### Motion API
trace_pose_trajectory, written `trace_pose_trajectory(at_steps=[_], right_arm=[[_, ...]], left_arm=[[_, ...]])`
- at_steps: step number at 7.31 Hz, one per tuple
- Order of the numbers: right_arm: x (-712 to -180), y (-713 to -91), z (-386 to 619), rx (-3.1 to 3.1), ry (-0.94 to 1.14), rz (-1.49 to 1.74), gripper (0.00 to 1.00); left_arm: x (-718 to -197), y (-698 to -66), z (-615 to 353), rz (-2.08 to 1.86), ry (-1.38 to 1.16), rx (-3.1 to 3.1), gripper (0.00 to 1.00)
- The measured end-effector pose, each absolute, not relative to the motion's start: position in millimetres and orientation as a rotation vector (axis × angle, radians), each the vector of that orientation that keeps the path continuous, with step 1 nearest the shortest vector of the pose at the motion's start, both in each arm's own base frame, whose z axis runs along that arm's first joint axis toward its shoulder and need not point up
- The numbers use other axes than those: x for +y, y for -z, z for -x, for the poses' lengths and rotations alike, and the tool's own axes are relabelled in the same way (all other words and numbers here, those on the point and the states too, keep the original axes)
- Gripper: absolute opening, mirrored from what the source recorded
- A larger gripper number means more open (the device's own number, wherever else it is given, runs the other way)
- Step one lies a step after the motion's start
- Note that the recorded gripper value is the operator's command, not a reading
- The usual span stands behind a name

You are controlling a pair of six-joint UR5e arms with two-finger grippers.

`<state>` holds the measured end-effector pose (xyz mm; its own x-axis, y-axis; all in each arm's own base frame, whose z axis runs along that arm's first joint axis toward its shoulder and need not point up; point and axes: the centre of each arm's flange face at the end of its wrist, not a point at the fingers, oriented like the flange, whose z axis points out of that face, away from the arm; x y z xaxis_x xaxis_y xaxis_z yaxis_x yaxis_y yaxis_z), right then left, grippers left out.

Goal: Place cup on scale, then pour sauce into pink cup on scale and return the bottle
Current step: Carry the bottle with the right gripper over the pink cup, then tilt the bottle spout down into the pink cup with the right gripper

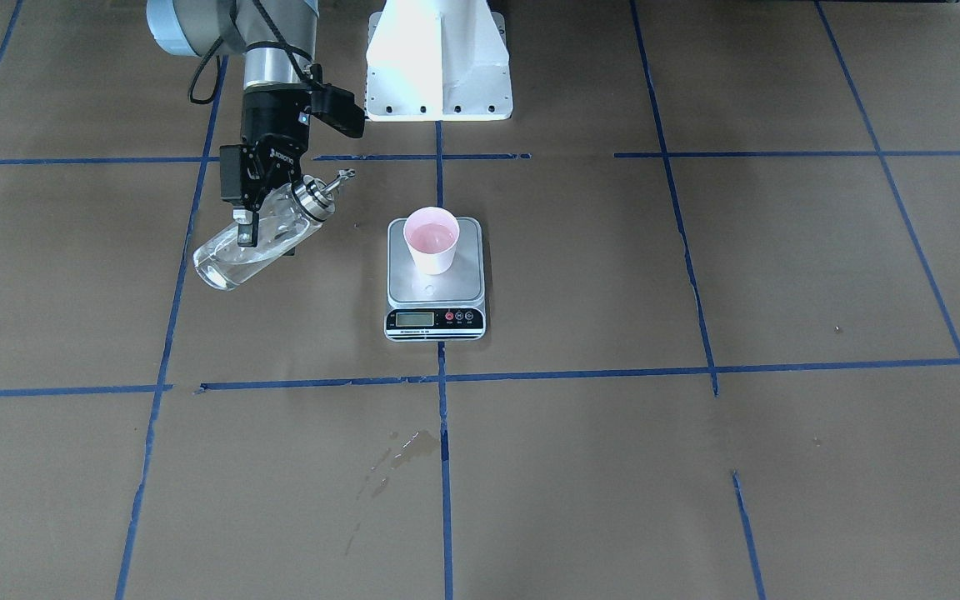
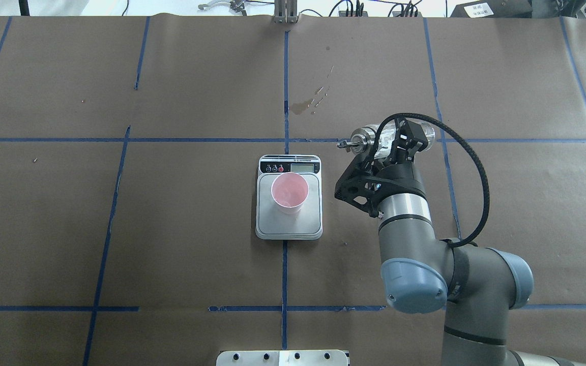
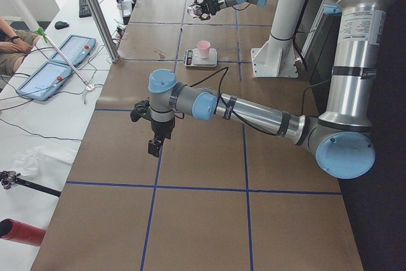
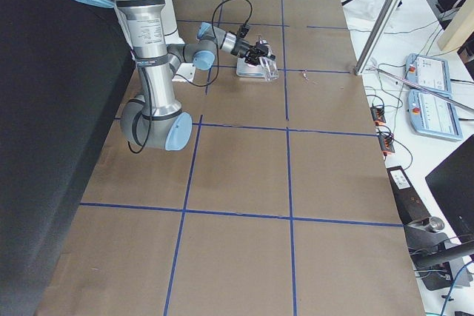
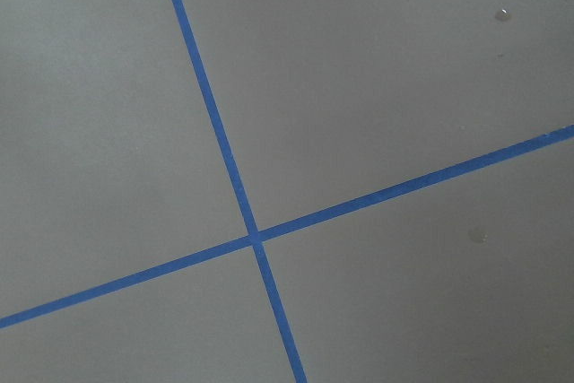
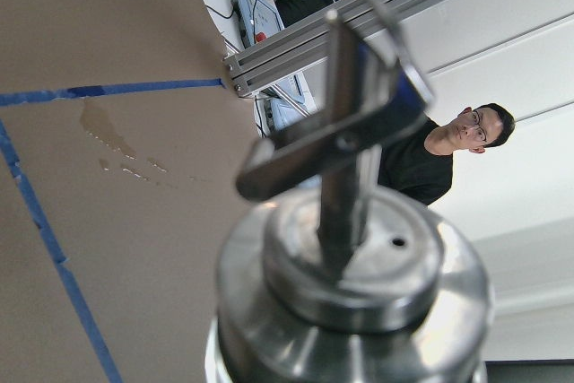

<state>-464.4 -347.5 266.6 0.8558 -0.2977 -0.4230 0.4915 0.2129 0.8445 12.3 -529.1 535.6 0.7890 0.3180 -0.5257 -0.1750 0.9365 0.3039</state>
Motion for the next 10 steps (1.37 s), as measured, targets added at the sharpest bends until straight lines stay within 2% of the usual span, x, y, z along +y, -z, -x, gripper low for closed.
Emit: trace_pose_trajectory(at_steps=[3, 10], right_arm=[[-342, -282, 501, 0.291, 0.593, -1.24, 0.0], [-340, -265, 535, 0.686, 0.789, -1.202, 0.0]], left_arm=[[-529, -537, -11, -0.246, -0.265, 0.606, 1.0], [-534, -551, -11, -0.24, -0.262, 0.606, 1.0]])
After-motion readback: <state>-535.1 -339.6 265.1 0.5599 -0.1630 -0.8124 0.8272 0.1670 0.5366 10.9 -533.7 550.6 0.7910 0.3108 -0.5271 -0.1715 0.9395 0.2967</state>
